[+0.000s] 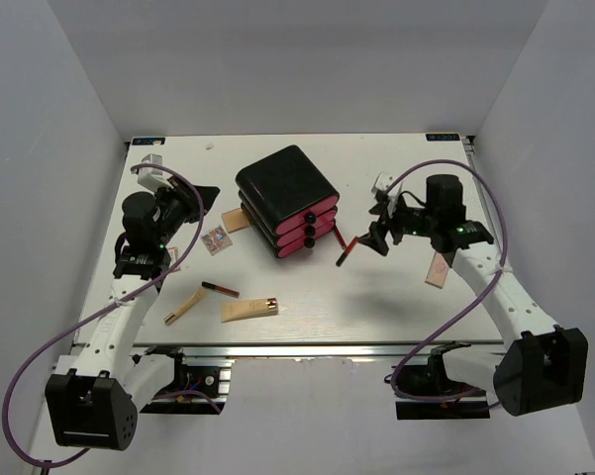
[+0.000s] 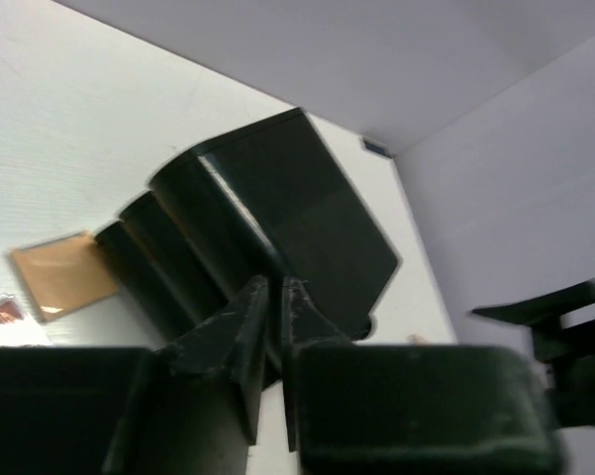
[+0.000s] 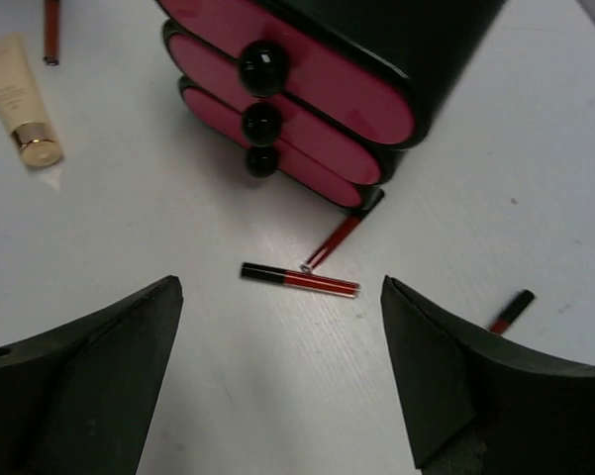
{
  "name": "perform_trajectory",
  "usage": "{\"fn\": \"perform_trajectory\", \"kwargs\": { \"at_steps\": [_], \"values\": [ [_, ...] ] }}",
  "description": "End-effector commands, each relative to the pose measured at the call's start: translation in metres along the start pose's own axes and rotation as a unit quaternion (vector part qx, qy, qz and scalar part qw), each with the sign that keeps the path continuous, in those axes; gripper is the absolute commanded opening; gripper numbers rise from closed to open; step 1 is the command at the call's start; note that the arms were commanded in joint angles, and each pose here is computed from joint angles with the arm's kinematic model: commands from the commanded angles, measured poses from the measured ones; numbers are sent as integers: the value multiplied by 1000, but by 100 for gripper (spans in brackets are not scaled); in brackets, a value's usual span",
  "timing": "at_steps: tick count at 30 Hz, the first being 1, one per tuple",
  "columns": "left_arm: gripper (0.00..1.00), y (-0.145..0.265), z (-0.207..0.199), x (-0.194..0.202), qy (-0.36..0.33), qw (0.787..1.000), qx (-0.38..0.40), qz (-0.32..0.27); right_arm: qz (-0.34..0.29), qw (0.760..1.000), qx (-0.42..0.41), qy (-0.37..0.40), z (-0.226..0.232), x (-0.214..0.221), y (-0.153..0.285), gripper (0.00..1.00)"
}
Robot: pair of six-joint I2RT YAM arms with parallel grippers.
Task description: Organize the makeup
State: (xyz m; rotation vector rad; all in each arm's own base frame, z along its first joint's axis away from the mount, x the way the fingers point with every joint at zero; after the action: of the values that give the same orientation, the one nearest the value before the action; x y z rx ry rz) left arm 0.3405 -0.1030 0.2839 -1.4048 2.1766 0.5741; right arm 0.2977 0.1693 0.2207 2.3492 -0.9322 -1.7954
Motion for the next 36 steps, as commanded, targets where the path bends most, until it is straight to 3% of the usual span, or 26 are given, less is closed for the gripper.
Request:
{"fn": "perform_trajectory", "kwargs": {
  "at_steps": [1,2,3,4,7,8,9,11,12,16,28,36],
  "values": [
    [11,3,-11,5,20,999,28,8,-18,999,-42,11,28,-11,-12,84],
    [4,2,-9,6,26,999,24,12,-15,999,-40,-20,34,-9,-17,79],
    [3,2,-7,9,33,999,19,18,-27,999,-35,-19,35,-18,-22,62],
    [5,1,-5,10,37,999,16,22,-24,999,-23,-33,33,-18,-26,54],
    [29,1,-4,14,47,998,15,29,-23,992,18,-120,27,-23,-37,32],
    [49,1,-4,15,53,998,16,30,-16,988,29,-150,26,-19,-42,26],
    [56,1,-3,16,55,998,15,30,-22,973,73,-218,14,-22,-45,25],
    [65,3,-2,20,65,997,15,30,-21,958,75,-274,17,-20,-54,37],
    [70,4,-1,21,67,997,16,31,-23,949,77,-306,19,-25,-57,49],
    [74,1,-4,31,69,996,14,45,-22,927,102,-362,17,-28,-76,60],
    [75,-7,-5,41,65,996,8,54,-21,918,63,-391,14,-39,-133,67],
    [75,-9,-3,44,66,996,8,57,-29,922,65,-380,4,-43,-148,64]
  ]
}}
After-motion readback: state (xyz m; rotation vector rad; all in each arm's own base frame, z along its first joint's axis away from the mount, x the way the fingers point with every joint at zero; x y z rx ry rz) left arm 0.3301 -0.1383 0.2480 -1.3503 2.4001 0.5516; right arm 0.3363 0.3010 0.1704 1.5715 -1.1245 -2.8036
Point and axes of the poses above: each gripper's point midway between its finger pads, its own y axis back along the fingers, its own z axis along the line the jaws close on, x = y × z, the point moved 1 cm from there along y, back along the fingers, and after that the axes turned 12 degrees about y, right-handed, at the moved point
